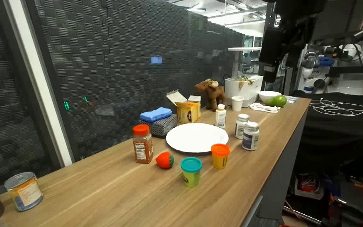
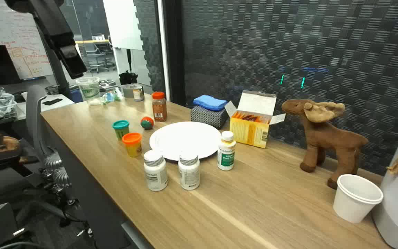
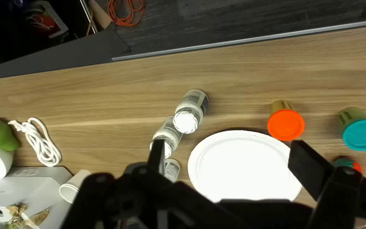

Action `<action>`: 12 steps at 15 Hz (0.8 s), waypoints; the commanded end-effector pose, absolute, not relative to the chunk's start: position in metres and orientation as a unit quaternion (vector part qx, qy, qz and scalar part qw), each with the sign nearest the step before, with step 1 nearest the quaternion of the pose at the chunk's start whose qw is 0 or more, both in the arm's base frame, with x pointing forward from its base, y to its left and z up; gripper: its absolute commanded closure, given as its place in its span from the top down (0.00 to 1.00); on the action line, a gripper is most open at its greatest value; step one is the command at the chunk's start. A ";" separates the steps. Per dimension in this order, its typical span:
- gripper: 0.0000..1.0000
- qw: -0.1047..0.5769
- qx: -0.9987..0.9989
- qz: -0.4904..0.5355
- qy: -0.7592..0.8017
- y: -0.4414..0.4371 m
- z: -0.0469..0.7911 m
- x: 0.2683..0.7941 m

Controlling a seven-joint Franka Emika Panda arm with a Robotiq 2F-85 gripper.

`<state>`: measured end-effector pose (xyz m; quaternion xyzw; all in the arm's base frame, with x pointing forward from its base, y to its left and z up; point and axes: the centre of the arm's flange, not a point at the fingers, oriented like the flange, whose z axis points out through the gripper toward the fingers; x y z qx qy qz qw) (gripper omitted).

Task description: Place the containers and orange toy on the white plate

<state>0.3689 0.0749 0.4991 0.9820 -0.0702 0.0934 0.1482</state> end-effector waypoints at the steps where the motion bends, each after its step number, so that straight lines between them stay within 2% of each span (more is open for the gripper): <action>1: 1.00 0.147 0.982 0.097 -0.070 0.075 0.501 0.370; 7: 1.00 0.146 0.981 0.105 -0.070 0.077 0.509 0.370; 12: 1.00 0.101 0.987 0.121 -0.030 0.091 0.509 0.453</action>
